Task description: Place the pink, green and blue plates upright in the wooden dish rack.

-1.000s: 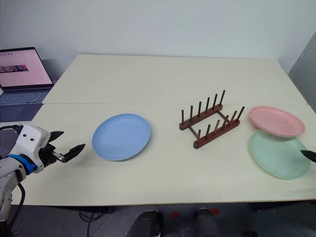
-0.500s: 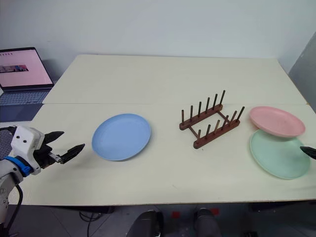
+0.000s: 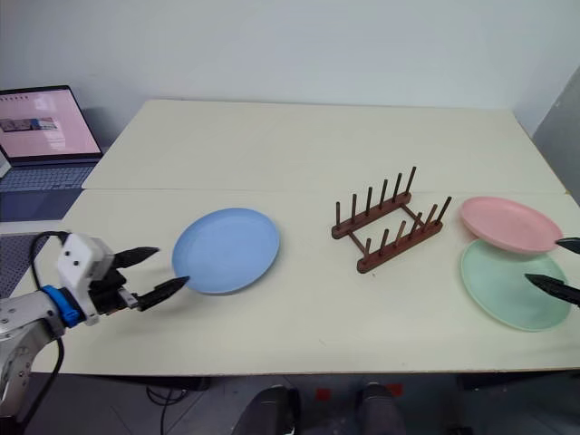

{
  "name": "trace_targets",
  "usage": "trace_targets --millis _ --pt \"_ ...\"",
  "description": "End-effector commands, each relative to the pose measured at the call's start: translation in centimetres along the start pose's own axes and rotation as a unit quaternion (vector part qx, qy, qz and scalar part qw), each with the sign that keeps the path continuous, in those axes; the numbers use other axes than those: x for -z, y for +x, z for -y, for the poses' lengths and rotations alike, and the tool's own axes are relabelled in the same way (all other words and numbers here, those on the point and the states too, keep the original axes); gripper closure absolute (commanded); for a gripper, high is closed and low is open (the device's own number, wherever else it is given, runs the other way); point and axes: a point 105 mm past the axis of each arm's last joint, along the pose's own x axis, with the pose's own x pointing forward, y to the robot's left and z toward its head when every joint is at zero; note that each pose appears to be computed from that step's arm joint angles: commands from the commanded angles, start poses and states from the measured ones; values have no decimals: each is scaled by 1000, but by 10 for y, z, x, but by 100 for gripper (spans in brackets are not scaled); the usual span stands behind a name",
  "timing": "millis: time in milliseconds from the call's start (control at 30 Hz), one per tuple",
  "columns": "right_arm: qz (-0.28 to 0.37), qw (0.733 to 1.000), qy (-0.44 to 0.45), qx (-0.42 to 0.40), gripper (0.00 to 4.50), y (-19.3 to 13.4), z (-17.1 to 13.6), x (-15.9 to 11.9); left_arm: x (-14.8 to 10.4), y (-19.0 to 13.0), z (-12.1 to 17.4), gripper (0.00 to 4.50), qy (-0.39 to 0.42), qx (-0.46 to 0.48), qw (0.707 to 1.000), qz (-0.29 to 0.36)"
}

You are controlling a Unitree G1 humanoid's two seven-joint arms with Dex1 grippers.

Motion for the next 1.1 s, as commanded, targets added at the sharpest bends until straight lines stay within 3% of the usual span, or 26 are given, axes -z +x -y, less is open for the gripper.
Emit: trace_targets --millis 33,200,700,1100 --pt "31 998 -31 -47 2 4 -21 -31 -23 24 39 0 10 72 997 32" --pt "42 993 -47 -100 2 16 -47 -49 -36 67 78 0 5 129 990 61" --pt "48 990 -51 -123 2 27 -69 -60 -42 173 144 0 -8 186 978 96" --pt "54 990 -49 -125 2 31 -78 -64 -55 228 168 0 -28 168 979 110"
